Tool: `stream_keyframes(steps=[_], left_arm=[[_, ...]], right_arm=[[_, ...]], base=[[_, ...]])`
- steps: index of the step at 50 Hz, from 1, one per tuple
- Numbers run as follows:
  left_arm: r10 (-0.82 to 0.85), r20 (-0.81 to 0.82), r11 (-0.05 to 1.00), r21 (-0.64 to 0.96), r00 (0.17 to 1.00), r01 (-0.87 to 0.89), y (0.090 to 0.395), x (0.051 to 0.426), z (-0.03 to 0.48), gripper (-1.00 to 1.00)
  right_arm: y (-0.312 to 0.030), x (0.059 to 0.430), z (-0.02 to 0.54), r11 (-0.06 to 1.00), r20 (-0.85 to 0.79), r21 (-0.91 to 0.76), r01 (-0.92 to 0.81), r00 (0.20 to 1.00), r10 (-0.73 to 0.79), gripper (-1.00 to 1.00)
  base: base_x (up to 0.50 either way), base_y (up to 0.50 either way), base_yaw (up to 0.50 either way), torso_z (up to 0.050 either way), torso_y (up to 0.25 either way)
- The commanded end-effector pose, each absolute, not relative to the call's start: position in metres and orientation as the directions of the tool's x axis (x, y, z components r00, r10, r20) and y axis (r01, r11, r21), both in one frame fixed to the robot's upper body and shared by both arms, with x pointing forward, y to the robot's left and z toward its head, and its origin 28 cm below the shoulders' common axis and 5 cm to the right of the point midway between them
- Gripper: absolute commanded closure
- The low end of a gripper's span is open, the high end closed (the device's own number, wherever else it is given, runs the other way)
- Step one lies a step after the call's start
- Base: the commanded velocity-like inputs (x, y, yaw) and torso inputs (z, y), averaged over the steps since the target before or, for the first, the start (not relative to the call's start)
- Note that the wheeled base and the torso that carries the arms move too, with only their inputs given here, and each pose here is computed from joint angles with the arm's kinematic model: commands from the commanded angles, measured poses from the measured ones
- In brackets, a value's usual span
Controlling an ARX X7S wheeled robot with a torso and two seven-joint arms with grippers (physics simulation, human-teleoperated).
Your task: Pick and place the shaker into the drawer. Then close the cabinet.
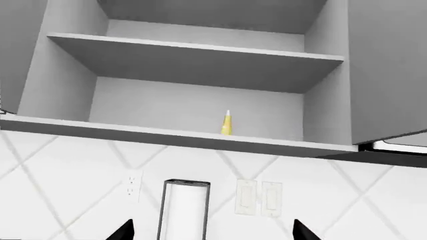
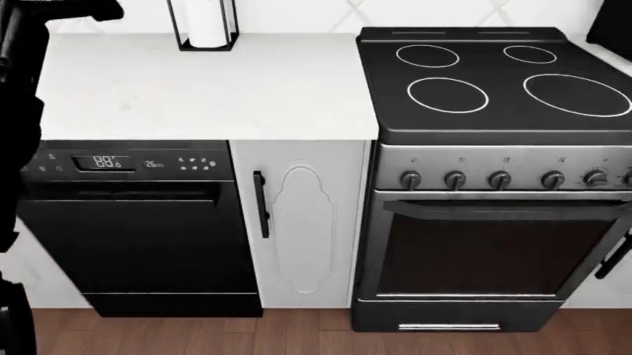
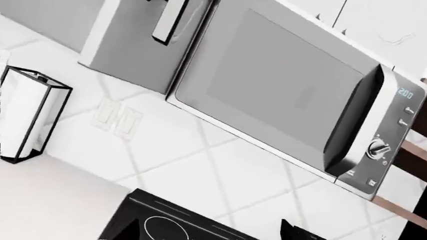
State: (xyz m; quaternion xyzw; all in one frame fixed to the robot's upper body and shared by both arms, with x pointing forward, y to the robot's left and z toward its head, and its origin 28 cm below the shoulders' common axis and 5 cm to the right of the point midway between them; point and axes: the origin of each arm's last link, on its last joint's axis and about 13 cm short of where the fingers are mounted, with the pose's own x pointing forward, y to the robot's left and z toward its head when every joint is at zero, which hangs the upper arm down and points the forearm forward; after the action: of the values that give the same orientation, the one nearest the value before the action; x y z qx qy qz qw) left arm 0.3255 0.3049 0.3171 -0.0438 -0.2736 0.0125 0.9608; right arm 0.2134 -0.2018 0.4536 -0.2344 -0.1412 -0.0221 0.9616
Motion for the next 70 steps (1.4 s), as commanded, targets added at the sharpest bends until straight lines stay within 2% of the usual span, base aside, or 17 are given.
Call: stream_keyframes(steps=[1, 12, 30, 70], left_arm=[[0.041, 0.633, 0.995, -0.100, 0.773, 0.029, 0.319, 0.318, 0.382, -1.00], [0.073, 0.658, 0.994, -0.111, 0.749, 0.002, 0.327, 0.311, 0.391, -1.00], [0.062, 0.637, 0.993, -0.117, 0.769, 0.016, 0.325, 0.304, 0.376, -1.00], [0.048, 0.624, 0.989, -0.138, 0.780, 0.049, 0.323, 0.300, 0.363, -1.00]], right_arm=[[-0.214, 0.174, 0.547, 0.804, 0.375, -0.531, 0.267, 0.925, -0.060, -1.00], [-0.216, 0.168, 0.584, 0.786, 0.434, -0.534, 0.313, 0.899, -0.063, -1.00], [-0.209, 0.174, 0.586, 0.783, 0.406, -0.551, 0.290, 0.912, -0.052, -1.00], [-0.190, 0.183, 0.595, 0.703, 0.378, -0.651, 0.285, 0.926, -0.026, -1.00]], base=[[0.00, 0.00, 0.00, 0.000, 0.000], [0.09, -0.01, 0.00, 0.000, 0.000], [0.50, -0.08, 0.00, 0.000, 0.000], [0.50, 0.00, 0.00, 0.000, 0.001]])
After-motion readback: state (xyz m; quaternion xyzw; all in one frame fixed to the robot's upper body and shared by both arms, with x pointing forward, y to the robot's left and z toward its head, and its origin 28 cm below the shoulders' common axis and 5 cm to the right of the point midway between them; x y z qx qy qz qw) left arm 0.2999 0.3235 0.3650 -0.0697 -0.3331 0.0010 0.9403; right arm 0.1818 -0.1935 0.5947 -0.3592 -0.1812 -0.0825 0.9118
